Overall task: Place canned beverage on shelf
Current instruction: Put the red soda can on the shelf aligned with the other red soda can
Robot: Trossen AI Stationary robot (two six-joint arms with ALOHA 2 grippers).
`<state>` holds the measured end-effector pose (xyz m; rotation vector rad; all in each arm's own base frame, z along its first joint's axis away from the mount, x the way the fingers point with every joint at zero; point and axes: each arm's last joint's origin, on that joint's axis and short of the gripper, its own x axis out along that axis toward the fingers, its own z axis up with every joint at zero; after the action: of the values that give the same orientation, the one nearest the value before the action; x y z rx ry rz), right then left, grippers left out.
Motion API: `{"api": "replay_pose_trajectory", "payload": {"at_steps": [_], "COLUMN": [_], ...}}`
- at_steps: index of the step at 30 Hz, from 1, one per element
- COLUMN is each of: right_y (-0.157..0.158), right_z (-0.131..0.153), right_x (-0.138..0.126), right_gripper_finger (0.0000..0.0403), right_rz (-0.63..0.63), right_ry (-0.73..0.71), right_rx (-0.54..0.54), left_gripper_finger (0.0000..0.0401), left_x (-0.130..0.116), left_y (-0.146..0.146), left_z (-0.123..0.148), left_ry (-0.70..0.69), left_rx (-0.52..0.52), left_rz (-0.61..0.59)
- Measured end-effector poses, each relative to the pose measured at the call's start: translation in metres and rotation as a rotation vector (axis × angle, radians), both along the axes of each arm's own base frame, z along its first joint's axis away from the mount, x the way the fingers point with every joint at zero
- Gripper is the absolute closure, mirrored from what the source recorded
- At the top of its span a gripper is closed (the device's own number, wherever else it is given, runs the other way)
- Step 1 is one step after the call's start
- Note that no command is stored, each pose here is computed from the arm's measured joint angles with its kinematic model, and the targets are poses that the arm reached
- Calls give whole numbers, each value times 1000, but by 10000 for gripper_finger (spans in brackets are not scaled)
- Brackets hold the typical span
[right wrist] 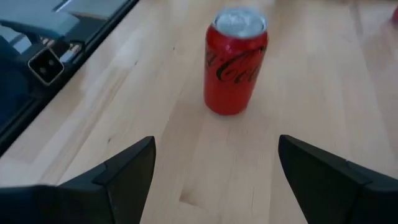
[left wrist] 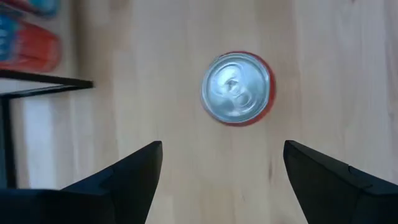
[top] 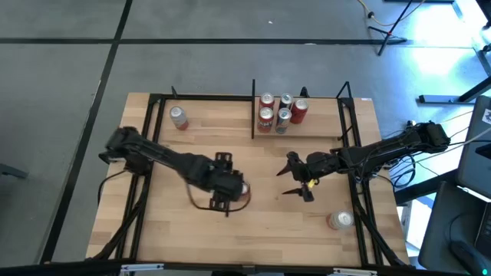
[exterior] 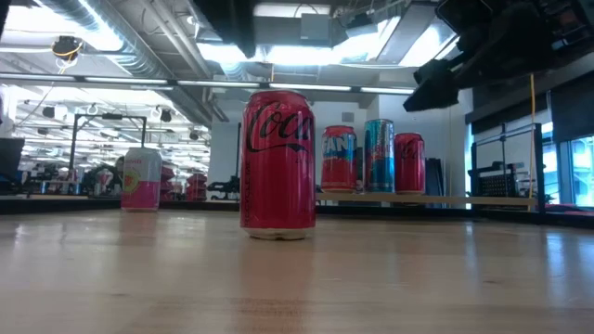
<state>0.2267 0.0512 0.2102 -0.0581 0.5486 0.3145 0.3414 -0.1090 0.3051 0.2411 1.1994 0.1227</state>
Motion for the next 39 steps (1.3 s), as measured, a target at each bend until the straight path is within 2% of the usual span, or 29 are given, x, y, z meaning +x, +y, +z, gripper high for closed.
{"api": "replay_pose_trajectory", "payload": {"at_steps": [4,10,14,18,22,29,39], "right_y": [0,2,4,6,6,10,15], "right_z": [8,9,7,9,16,25,35], "right_x": [5,20,36,50,66,90,119], "right_gripper_finger": [79,79,79,79,79,79,79], "right_rz": [-32,-61,-106,-127,-145,-155,-152], "right_ry": [-98,-188,-160,-157,-164,-51,42], "right_rx": [0,8,-23,-54,-67,-80,-102], "left_gripper_finger": [87,87,87,87,87,87,87], "left_x": [-31,-69,-84,-90,-95,-100,-101], "left_y": [0,9,22,31,34,36,36], "left_z": [-13,-65,-102,-121,-134,-146,-148], "left_ry": [-152,-376,-464,-515,-515,-598,-632], "left_rx": [10,-58,-76,-102,-148,-176,-170], "left_rz": [24,7,10,36,38,41,18]}}
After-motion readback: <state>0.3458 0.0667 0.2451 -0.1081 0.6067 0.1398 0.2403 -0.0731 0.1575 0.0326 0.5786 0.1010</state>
